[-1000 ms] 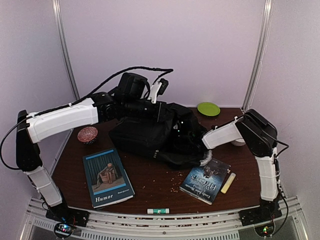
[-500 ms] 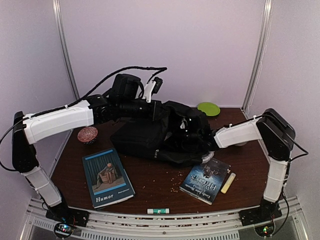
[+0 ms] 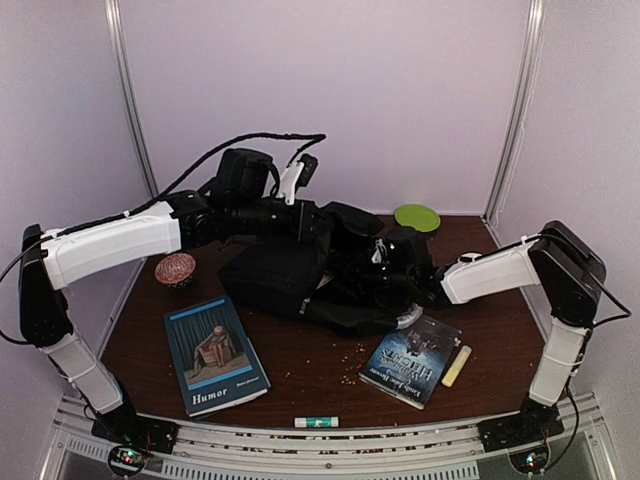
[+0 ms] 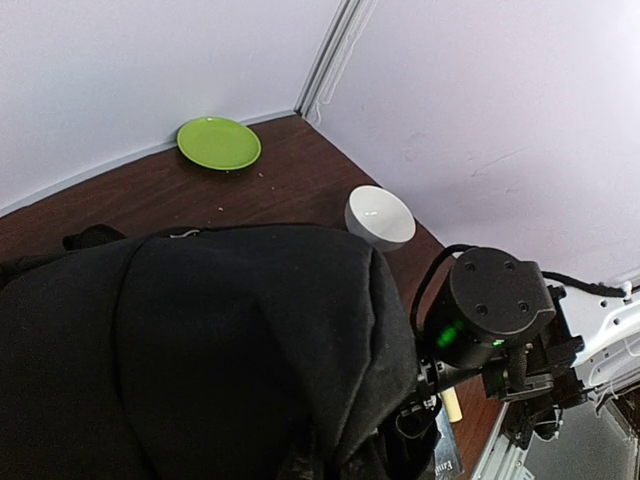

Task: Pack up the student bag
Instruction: Place the book in the student bag.

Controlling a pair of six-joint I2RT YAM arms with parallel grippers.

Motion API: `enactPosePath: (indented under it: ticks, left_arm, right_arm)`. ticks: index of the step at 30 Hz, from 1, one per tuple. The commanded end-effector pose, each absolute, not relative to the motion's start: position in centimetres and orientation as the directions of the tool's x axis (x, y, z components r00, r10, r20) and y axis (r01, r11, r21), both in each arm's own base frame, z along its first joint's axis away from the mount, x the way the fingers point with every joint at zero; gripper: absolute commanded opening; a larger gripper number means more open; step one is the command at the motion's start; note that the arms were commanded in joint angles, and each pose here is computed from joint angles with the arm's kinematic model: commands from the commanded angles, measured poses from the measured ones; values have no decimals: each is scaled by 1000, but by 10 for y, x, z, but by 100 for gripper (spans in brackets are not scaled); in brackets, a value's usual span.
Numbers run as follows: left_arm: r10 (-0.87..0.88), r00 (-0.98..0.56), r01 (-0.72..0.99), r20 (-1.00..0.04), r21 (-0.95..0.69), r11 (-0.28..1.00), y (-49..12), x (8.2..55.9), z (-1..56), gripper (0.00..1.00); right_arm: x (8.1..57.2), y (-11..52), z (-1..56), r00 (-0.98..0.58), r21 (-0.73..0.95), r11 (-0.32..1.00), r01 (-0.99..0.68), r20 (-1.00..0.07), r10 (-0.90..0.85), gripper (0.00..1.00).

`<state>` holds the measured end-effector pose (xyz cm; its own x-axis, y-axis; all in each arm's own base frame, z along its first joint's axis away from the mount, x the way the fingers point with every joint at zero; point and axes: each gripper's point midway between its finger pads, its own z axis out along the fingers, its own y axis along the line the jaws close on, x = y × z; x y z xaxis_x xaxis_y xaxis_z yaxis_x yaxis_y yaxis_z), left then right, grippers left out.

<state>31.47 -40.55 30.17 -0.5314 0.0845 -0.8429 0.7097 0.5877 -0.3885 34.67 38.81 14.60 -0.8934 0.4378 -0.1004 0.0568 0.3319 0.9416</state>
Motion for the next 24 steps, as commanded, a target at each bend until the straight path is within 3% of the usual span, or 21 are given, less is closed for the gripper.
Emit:
enactPosePath:
  ticks: [1,7,16,20,24]
  left_arm:
    - [-20,-419,775,-908,-369,512,-404,313,358,0]
    - [-4,-411,803,-912,-364,472,-411,306,359,0]
    - [11,-414,849,-910,-381,367,-424,291,361,0]
    - [11,-414,859,-910,-387,336,-429,285,365,0]
    - [23,-397,829,-918,-347,438,-417,298,358,0]
  right_arm:
    - [354,396,144,-878,951,304,57,-97,469,41]
    - [363,406,140,-871,954,291,72,-82,484,25]
    - [378,425,141,-855,957,280,78,-81,513,15]
    - [379,429,139,-859,954,290,73,-87,504,18]
    - [370,422,150,-863,957,288,44,-109,493,34]
